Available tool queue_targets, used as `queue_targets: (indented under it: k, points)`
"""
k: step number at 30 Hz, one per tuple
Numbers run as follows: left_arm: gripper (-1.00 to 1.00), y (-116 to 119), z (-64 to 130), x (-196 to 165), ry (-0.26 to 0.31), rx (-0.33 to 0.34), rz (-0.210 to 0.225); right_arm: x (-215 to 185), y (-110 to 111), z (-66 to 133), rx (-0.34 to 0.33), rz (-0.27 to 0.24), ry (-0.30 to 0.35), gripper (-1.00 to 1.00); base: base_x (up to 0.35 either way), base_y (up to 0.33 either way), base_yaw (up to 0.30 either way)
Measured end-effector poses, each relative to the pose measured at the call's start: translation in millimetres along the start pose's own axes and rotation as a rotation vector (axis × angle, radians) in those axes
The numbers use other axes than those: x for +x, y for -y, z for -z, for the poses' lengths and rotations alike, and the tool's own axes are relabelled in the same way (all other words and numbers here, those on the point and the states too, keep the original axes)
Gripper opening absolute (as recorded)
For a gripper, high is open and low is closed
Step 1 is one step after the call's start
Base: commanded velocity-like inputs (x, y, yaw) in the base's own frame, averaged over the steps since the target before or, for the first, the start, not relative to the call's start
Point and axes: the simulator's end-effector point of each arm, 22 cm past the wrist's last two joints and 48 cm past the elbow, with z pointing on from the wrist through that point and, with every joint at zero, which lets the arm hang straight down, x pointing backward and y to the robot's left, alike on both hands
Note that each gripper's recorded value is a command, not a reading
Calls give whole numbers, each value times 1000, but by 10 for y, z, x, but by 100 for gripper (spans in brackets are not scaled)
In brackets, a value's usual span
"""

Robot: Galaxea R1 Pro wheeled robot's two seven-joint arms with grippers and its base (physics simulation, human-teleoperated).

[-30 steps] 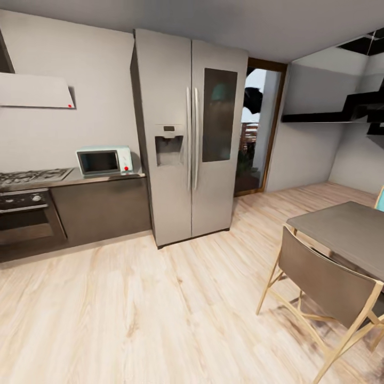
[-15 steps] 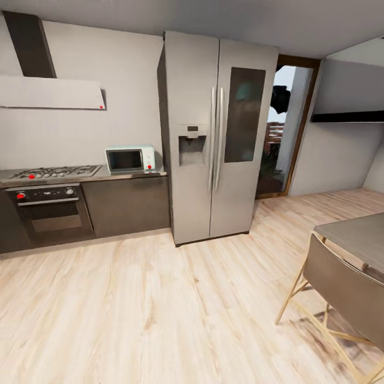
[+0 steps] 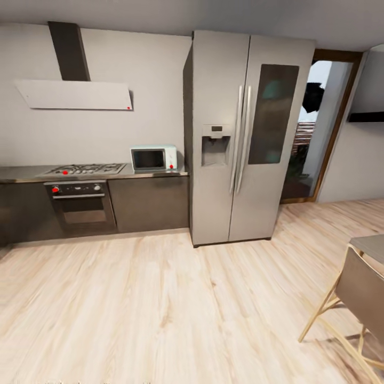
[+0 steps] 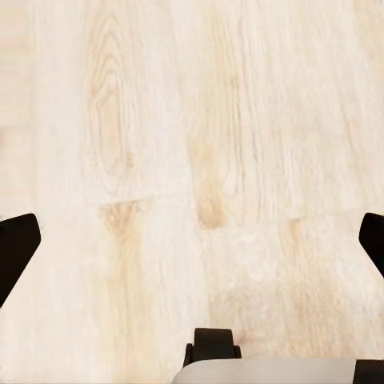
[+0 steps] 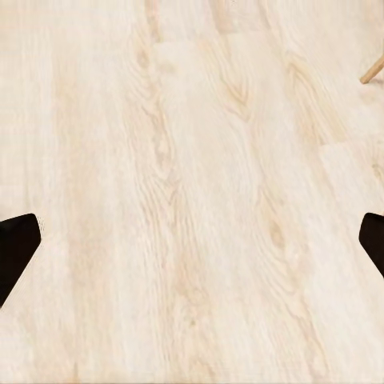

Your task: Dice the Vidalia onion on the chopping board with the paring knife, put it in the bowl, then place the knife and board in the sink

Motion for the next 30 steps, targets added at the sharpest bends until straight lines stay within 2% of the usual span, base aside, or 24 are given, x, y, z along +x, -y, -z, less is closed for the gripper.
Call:
queue_targets:
  k: [30]
  points:
    - [100, -1, 0, -1, 0, 0, 0, 0, 0, 0, 0, 0, 0, 100, 89, 0, 261]
